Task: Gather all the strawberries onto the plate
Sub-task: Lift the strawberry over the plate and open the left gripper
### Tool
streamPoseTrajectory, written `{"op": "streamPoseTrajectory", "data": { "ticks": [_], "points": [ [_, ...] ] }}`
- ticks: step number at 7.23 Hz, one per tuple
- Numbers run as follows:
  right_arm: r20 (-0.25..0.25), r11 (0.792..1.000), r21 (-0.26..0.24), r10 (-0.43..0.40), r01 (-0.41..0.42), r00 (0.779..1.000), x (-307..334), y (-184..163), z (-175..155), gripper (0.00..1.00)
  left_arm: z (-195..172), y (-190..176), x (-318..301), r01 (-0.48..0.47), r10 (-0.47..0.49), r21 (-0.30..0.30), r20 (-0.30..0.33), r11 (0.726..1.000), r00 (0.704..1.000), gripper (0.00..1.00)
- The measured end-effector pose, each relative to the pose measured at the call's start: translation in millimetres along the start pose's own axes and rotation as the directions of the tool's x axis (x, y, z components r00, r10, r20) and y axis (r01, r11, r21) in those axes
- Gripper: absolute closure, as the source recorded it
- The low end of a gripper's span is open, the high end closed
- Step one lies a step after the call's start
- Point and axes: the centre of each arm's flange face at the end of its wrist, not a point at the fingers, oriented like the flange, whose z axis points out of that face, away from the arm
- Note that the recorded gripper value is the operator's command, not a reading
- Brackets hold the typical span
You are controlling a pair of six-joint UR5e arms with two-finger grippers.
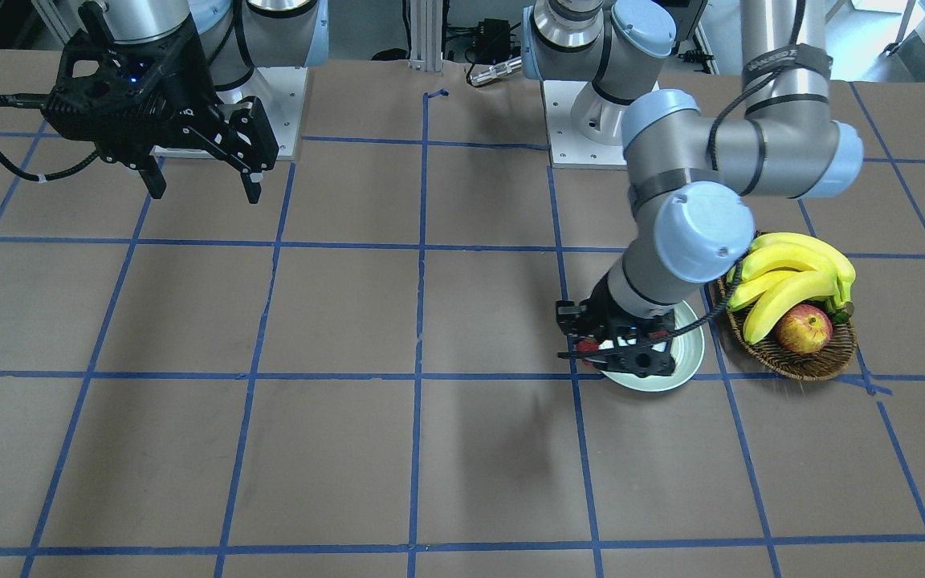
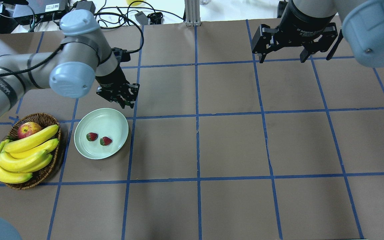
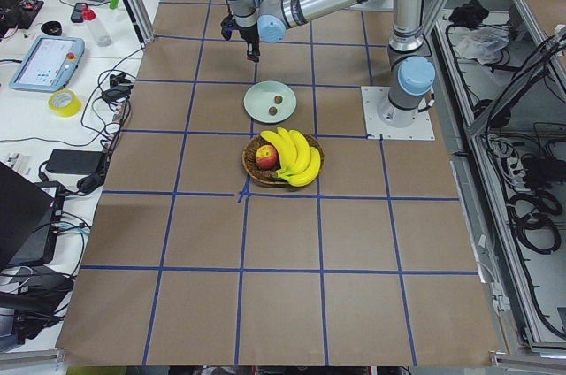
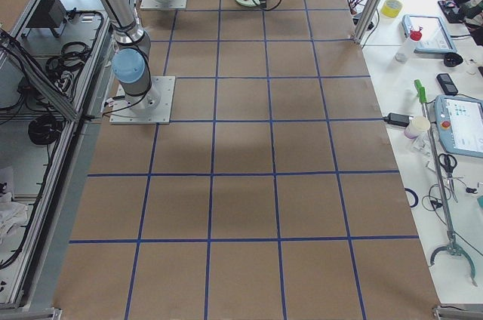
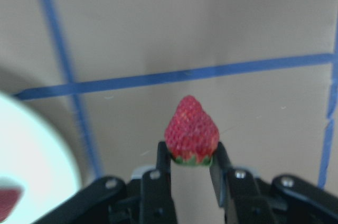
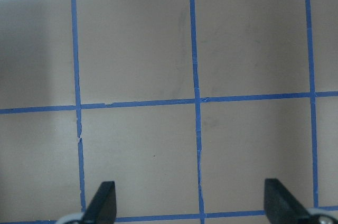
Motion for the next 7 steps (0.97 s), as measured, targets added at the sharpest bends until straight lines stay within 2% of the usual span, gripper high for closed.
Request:
{"op": "streamPoseTrajectory", "data": {
  "ticks": [2,3,5,7],
  "points": [
    [0.0,1.0,0.0,-0.001,0.001,1.0,0,0,0,0.0,15,8,-73,-0.043,0.042,-0.052,-0.028,0.998,0.999,1.0],
    [0.001,1.0,0.0,-0.001,0.001,1.0,0,1,0,0.0,30,16,-93,-0.047,0.043,-0.08,-0.048,0.996,0.998,0.02],
    [0.003,1.0,0.0,-0.001,0.001,1.0,0,1,0,0.0,41,21,-102,-0.039,0.033,-0.096,-0.066,0.995,0.997,0.0],
    [0.007,1.0,0.0,-0.002,0.002,1.0,-1,1,0,0.0,21,17,-102,-0.032,0.029,-0.071,-0.053,0.997,0.998,0.0]
  ]
}}
